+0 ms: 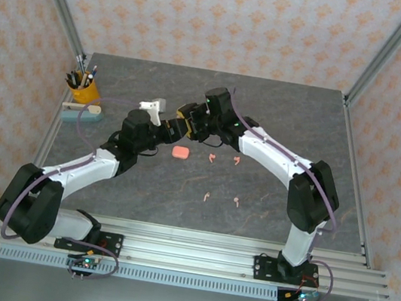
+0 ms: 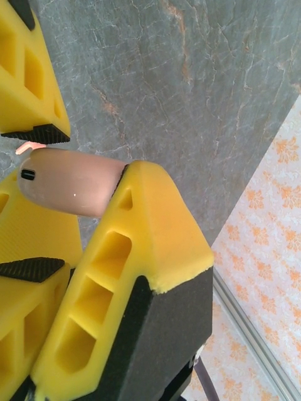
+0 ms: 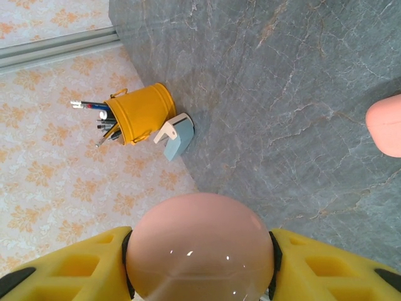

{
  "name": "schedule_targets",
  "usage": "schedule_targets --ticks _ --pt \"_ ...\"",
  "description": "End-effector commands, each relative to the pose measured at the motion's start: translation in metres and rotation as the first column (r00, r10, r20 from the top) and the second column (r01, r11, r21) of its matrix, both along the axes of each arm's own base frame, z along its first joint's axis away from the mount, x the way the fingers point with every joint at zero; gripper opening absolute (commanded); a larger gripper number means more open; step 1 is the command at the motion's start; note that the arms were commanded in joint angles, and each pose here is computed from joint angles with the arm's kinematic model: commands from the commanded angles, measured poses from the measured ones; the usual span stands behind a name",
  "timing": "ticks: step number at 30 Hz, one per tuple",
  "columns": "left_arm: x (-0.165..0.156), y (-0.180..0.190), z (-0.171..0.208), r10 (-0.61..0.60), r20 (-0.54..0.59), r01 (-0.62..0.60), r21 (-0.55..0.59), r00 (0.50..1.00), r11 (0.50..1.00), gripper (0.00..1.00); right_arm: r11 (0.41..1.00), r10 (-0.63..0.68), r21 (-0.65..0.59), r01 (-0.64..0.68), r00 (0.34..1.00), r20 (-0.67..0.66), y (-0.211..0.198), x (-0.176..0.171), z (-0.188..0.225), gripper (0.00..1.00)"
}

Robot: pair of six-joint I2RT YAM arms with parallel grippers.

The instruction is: Insert the wireless bluetooth earbuds into the charging case

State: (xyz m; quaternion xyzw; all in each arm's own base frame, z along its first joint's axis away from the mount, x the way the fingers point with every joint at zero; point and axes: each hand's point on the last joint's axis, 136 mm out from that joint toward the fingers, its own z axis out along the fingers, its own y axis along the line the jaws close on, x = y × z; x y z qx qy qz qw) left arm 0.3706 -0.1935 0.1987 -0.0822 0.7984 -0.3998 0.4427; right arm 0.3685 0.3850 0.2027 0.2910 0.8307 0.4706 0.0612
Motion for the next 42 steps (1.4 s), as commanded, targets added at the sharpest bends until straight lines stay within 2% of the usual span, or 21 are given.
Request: schedule_targets --ticks 1,16,19,29,33,37,42 --pt "0.01 -0.003 0.023 0.006 0.077 -0.006 -0.004 0.997 1.0 0.51 0.999 0.0 0.047 -0.002 0.999 0.032 -0.001 -0.003 0.021 0.51" --pt "0.013 -0.002 0.029 0.019 0.088 -0.019 -0.004 0.996 1.0 0.31 0.999 0.0 0.054 -0.002 0.999 0.037 -0.002 -0.004 0.024 0.51" --pt "0.014 -0.002 0.031 0.019 0.089 -0.019 -0.004 0.996 1.0 0.23 0.998 0.0 0.059 -0.002 0.999 0.041 -0.001 -0.004 0.026 0.51" --pt "0.014 -0.003 0.031 0.016 0.084 -0.016 0.005 0.996 1.0 0.1 0.998 -0.001 0.067 -0.002 0.999 0.051 -0.001 -0.003 0.03 0.55" --pt "0.014 -0.003 0.03 0.014 0.079 -0.015 0.013 0.997 1.0 0.06 0.997 -0.012 0.072 0.007 0.998 0.057 -0.005 0.001 0.034 0.65" --pt "0.012 -0.003 0.025 0.004 0.066 -0.005 0.029 0.998 1.0 0.01 0.995 -0.066 0.079 0.06 0.994 0.085 -0.03 0.016 0.044 0.76" --pt "0.008 -0.004 0.018 -0.021 0.044 0.019 0.058 0.999 0.998 0.0 0.992 -0.124 0.045 0.119 0.98 0.155 -0.074 0.026 0.057 0.8"
